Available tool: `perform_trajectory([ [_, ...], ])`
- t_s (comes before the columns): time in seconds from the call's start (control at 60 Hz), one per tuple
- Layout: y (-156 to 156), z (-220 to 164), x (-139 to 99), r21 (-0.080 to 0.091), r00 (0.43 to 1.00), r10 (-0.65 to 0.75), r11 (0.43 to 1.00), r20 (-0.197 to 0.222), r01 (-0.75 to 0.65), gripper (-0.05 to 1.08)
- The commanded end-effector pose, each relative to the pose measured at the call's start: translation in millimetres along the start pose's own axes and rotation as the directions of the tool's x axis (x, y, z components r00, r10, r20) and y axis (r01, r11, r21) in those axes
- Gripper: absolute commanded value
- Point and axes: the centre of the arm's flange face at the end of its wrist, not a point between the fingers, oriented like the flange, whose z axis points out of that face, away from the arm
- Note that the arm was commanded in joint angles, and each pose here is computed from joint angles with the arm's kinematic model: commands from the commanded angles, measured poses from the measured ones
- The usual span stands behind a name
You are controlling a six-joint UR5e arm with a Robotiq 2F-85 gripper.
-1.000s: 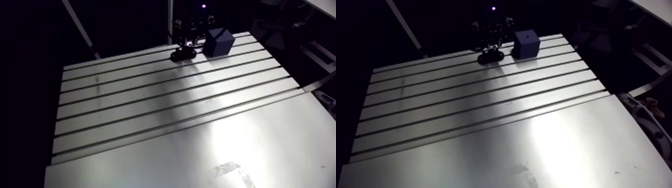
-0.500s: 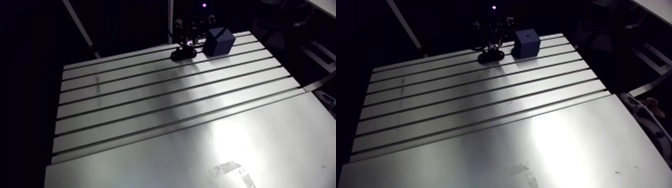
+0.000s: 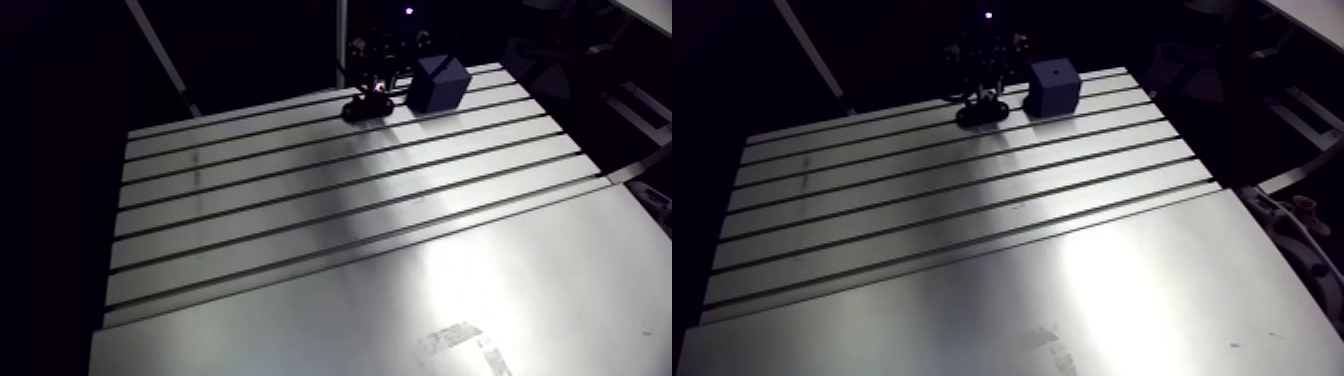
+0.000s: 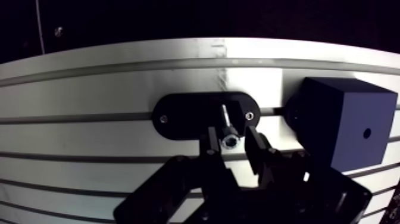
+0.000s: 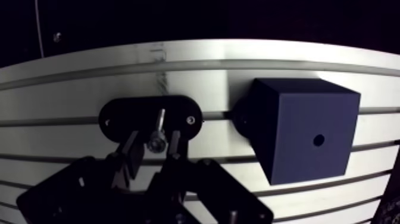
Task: Pick up the M10 bolt and insert it into the hole until fully seated.
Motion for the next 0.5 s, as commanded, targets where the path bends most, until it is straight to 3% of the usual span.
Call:
perform_trajectory([
  [0.017,0.1,-0.6,0.0,0.004,1.000,0.001,1.000,-0.002,-0.001,0.63],
  [0.5,0.8,0.1,-0.5,0.006,1.000,0.002,1.000,-0.001,-0.002,0.64],
])
